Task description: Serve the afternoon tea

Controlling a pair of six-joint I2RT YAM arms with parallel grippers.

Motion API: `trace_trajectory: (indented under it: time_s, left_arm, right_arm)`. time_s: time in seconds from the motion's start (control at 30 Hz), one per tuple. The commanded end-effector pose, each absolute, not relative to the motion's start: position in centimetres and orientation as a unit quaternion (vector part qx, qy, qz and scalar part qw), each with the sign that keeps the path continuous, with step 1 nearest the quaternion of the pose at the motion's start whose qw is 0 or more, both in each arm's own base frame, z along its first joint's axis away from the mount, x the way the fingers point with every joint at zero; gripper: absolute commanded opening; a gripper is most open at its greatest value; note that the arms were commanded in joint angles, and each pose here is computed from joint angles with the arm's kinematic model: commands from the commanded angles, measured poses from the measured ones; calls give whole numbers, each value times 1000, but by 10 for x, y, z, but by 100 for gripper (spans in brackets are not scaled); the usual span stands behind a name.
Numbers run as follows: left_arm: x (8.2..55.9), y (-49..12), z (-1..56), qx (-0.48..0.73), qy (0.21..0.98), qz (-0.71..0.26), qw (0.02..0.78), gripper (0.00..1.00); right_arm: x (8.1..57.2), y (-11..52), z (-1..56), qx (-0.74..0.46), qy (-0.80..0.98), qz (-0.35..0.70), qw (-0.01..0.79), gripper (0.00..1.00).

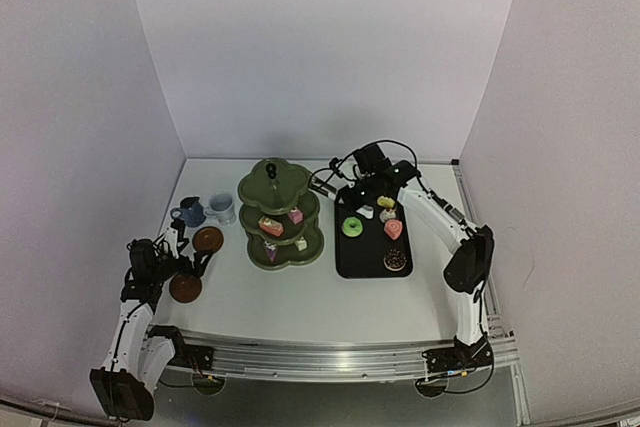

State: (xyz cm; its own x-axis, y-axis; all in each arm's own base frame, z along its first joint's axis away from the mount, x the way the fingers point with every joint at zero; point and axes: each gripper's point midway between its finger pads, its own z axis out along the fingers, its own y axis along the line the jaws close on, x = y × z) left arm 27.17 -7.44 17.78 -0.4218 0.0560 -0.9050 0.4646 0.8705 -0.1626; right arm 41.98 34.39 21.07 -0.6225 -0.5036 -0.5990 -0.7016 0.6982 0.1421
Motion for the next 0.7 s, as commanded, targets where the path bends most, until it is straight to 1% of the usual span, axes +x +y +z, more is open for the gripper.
trace_trajectory:
  time_s: [0.0,0.2,0.3,0.43,0.67]
  left_arm:
    - [272,-77,177,166,818,-204,512,99]
    - [272,-77,177,166,818,-204,512,99]
    - [271,-77,178,167,817,-203,513,99]
    - [271,-77,178,167,817,-202,514,99]
    - [271,-78,178,168,816,-205,514,99]
  right_arm:
    - [413,347,272,-314,860,227,332,34]
    - [411,350,282,-315,851,241,345,34]
    - [413,343,279,-303,858,224,348,34]
    - [424,314,265,-247,887,180,347,34]
    - [425,262,251,-174,915,115,346,34]
